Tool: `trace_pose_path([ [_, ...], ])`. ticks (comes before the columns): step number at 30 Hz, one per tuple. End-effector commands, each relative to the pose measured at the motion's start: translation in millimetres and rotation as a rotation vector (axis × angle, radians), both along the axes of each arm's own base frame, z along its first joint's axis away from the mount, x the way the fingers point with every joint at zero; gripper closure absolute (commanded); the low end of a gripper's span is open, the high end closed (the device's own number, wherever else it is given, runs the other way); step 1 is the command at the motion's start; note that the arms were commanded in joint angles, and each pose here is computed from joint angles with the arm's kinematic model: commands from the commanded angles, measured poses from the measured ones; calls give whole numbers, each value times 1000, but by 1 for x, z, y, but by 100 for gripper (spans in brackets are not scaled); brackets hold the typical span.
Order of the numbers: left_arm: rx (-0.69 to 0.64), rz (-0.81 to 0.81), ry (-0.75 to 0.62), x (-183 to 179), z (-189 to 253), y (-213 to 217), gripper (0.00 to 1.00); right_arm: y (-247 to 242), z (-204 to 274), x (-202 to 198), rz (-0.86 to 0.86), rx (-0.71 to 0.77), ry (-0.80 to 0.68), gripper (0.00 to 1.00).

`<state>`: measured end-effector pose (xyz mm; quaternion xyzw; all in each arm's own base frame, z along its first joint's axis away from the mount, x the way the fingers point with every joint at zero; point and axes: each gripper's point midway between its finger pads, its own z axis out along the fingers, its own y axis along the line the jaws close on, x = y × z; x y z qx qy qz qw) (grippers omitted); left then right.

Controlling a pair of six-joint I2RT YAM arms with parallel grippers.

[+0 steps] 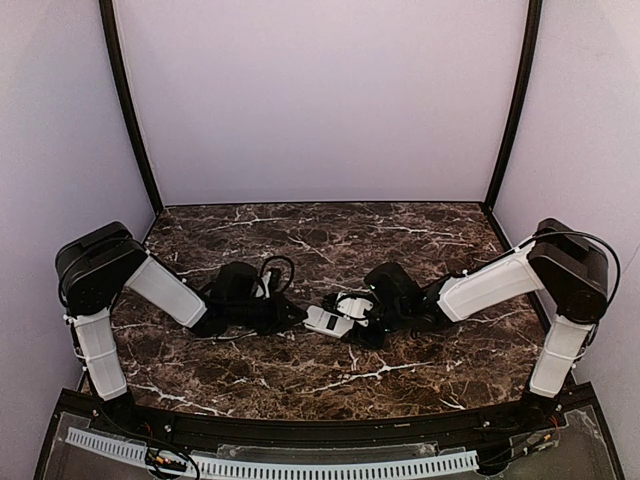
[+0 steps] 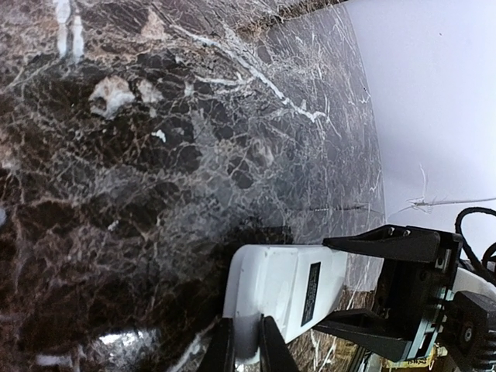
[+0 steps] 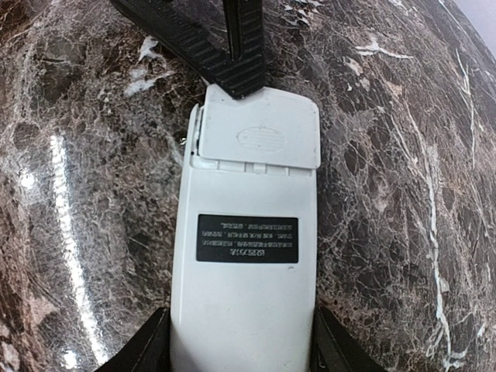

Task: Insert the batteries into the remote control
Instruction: Press the battery cover on the remote control.

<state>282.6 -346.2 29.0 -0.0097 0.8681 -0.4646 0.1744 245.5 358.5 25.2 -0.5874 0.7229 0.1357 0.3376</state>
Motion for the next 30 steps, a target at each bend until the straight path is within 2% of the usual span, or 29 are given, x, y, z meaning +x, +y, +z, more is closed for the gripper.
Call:
trace_pose_path([
  [1,161,-128,192,-50,-50,9,100,2,-6,-2,30,-18,-29,98],
  [11,281,-143,204,-55,-58,19,100,5,-3,2,14,-13,-36,98],
  [20,320,-133,222,-60,-69,27,99,6,1,3,12,2,-39,98],
  [30,344,-135,209,-58,-72,29,83,6,1,-3,36,12,-28,98],
])
